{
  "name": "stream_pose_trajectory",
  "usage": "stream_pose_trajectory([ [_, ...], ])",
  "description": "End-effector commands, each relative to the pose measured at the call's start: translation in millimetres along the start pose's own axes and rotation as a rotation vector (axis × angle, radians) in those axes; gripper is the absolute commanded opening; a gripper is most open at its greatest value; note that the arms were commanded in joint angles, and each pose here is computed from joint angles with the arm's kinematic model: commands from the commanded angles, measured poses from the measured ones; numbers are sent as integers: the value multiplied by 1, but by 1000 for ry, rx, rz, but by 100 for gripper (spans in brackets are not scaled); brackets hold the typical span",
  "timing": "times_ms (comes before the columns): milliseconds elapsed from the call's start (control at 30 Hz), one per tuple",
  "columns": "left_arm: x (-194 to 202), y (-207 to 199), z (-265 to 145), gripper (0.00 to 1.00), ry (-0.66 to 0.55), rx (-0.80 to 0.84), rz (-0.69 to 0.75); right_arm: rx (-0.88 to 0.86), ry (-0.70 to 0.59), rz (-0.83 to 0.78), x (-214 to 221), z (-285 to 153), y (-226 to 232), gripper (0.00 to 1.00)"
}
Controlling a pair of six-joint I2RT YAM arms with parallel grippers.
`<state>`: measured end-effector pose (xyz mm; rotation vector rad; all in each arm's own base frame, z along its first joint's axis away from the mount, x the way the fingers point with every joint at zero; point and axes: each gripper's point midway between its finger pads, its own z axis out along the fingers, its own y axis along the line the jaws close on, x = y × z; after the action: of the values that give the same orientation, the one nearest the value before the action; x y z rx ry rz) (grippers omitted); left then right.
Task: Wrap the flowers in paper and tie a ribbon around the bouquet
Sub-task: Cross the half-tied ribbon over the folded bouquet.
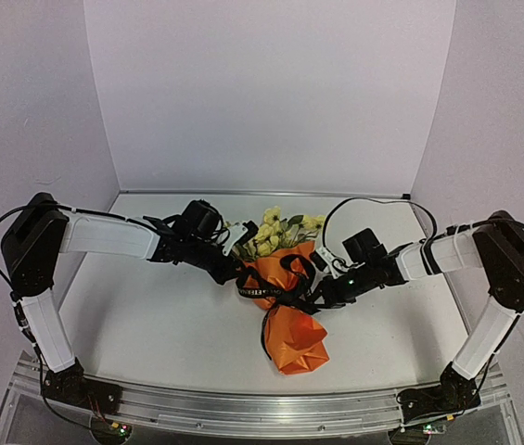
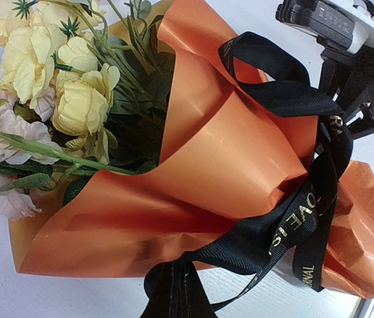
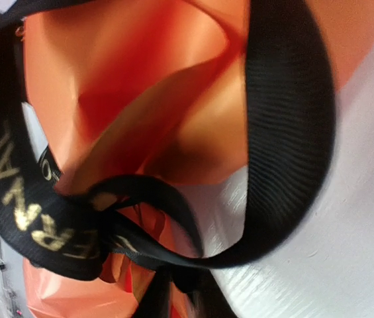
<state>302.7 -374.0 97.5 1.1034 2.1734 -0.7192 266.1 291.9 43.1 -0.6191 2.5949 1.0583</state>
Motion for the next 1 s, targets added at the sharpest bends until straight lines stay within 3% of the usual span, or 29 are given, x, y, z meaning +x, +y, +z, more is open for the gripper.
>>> stream_pose_trajectory([
  [0, -16, -3, -1, 0, -33, 9, 21, -14, -19, 24, 0, -5, 4, 4],
  [333, -14, -6, -2, 2, -28, 24, 23, 55, -12, 16, 8, -24, 3, 0],
  [533, -23, -4, -6, 28, -49, -9, -19, 109, 52, 1, 17, -38, 5, 0],
  [700, -30, 8, -23, 44, -91, -99, -231, 126, 74, -8, 19, -37, 6, 0],
  [800, -21, 20, -38, 51, -85, -183, -441, 135, 82, -13, 19, -34, 6, 0],
  [967, 3, 7, -35, 51, -70, -91, -852, 176, 100, -27, 23, -26, 9, 0],
])
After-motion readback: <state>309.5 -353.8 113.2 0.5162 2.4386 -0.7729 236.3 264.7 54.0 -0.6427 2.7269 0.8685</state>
